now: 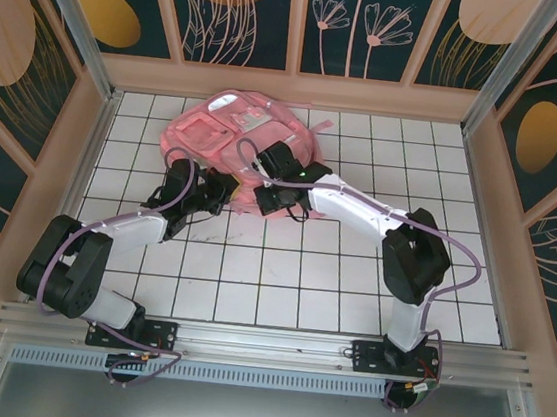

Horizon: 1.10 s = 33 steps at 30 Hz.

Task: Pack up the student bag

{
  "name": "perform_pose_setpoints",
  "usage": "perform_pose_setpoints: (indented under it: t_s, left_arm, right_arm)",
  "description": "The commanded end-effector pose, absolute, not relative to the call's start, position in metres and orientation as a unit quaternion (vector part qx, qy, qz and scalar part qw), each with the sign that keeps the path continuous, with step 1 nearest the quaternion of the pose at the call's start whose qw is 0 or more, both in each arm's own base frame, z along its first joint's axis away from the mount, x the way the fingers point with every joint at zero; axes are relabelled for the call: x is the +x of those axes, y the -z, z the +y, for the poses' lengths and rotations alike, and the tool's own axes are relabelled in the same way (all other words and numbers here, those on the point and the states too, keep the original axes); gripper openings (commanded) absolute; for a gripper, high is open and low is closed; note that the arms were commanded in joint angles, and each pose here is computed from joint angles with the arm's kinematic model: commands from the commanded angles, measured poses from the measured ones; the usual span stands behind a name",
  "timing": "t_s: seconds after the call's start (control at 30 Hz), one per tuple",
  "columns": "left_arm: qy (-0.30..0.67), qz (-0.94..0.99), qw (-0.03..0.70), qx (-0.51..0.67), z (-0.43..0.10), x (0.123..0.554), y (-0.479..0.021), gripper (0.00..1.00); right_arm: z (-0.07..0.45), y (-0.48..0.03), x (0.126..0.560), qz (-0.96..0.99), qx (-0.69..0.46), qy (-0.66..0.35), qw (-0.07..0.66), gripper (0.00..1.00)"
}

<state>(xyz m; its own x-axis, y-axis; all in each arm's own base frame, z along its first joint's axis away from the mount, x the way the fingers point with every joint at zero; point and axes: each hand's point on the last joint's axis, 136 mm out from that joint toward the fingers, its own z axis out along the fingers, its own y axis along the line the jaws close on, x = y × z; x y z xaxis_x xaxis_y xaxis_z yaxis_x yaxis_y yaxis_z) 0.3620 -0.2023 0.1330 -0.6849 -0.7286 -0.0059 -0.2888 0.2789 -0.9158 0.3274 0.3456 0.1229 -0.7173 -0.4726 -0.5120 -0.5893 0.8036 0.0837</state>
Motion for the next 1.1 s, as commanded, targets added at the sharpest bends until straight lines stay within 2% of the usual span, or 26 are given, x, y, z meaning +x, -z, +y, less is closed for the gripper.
perform_pose_setpoints:
  t_s: [0.0, 0.2, 0.33, 0.4, 0.7, 0.93, 1.07]
  left_arm:
    - [0.485, 0.769, 0.253, -0.33, -0.187, 0.364, -0.135, 0.0]
    - [0.475, 0.773, 0.258, -0.332, -0.183, 0.363, -0.134, 0.0]
    - [0.475, 0.774, 0.258, -0.329, -0.185, 0.366, -0.134, 0.0]
    - [0.474, 0.776, 0.257, -0.328, -0.186, 0.368, -0.132, 0.0]
    - [0.466, 0.78, 0.257, -0.328, -0.185, 0.369, -0.127, 0.0]
    - [0.464, 0.786, 0.255, -0.318, -0.185, 0.364, -0.126, 0.0]
    - [0.461, 0.795, 0.255, -0.3, -0.188, 0.364, -0.128, 0.0]
  right_arm:
    - [0.235, -0.132, 0.377, 0.945, -0.175, 0.047, 0.272, 0.0]
    - [0.221, -0.138, 0.39, 0.945, -0.164, 0.064, 0.276, 0.0]
    - [0.262, -0.143, 0.359, 0.936, -0.236, -0.058, 0.254, 0.0]
    - [0.265, -0.145, 0.351, 0.936, -0.238, -0.073, 0.25, 0.0]
    - [0.184, -0.127, 0.383, 0.955, -0.122, 0.07, 0.261, 0.0]
    - [0.178, -0.124, 0.439, 0.95, -0.076, 0.082, 0.291, 0.0]
    - [0.19, -0.123, 0.444, 0.952, -0.096, 0.059, 0.286, 0.0]
